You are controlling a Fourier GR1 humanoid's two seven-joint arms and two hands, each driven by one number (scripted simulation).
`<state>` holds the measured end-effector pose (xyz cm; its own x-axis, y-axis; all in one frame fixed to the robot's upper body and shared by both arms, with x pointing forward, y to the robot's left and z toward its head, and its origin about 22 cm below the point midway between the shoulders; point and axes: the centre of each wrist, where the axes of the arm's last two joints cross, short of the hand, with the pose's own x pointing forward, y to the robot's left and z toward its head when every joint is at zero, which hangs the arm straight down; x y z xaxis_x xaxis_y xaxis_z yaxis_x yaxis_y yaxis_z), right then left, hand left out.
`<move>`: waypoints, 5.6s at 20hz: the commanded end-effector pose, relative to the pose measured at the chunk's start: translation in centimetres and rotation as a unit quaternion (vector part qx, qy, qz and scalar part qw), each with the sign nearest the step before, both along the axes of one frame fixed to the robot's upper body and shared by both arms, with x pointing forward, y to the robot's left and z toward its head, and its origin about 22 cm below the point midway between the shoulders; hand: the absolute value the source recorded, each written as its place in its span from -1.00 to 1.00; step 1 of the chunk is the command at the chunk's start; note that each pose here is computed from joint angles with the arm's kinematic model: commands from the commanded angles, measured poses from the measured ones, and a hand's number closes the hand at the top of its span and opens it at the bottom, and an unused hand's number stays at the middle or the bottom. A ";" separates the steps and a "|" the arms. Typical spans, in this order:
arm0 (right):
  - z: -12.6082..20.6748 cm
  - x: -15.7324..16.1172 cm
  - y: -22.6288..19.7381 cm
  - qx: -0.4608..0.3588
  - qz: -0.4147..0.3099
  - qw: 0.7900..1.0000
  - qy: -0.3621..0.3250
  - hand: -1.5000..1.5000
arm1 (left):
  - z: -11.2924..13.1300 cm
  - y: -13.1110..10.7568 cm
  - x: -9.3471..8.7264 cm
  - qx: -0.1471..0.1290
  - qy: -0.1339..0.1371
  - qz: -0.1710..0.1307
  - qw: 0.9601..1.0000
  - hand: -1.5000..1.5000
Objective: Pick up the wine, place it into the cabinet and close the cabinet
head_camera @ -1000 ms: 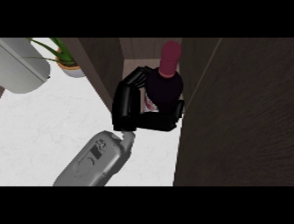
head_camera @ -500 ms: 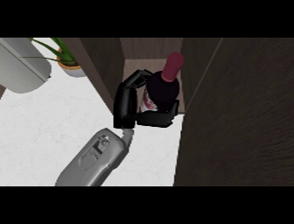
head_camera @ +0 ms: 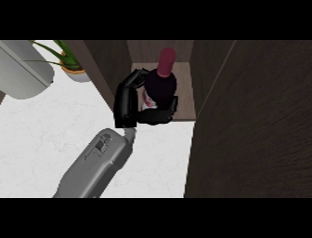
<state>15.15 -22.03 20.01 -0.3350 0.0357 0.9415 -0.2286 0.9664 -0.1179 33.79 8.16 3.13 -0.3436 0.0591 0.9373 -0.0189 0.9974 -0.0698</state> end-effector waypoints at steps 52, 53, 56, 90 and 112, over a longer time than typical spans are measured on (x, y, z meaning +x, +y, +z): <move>1.0 -0.9 0.8 0.031 0.055 0.998 -0.025 -1.00 | 0.0 3.1 9.5 -0.038 0.037 0.090 0.994 1.00; 0.2 -1.1 0.8 0.030 0.050 0.998 -0.016 -1.00 | -0.5 3.9 9.3 -0.035 0.041 0.077 0.996 1.00; 0.7 -0.4 0.7 0.024 0.045 0.999 -0.010 -1.00 | 0.4 3.4 9.7 -0.026 0.038 0.081 0.996 1.00; 0.3 0.0 2.0 0.032 0.068 0.997 -0.026 -1.00 | -2.8 5.1 8.4 0.032 0.034 0.098 0.994 -1.00; 0.1 -0.3 2.2 0.033 0.069 0.997 -0.001 -1.00 | -5.6 4.6 6.5 -0.042 0.030 0.051 0.997 -1.00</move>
<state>15.91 -19.78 19.88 -0.3380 -0.0546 0.9396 -0.3501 0.9340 -0.0717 41.79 11.38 0.28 -0.3343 0.0639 0.9403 -0.0707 0.9932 -0.0926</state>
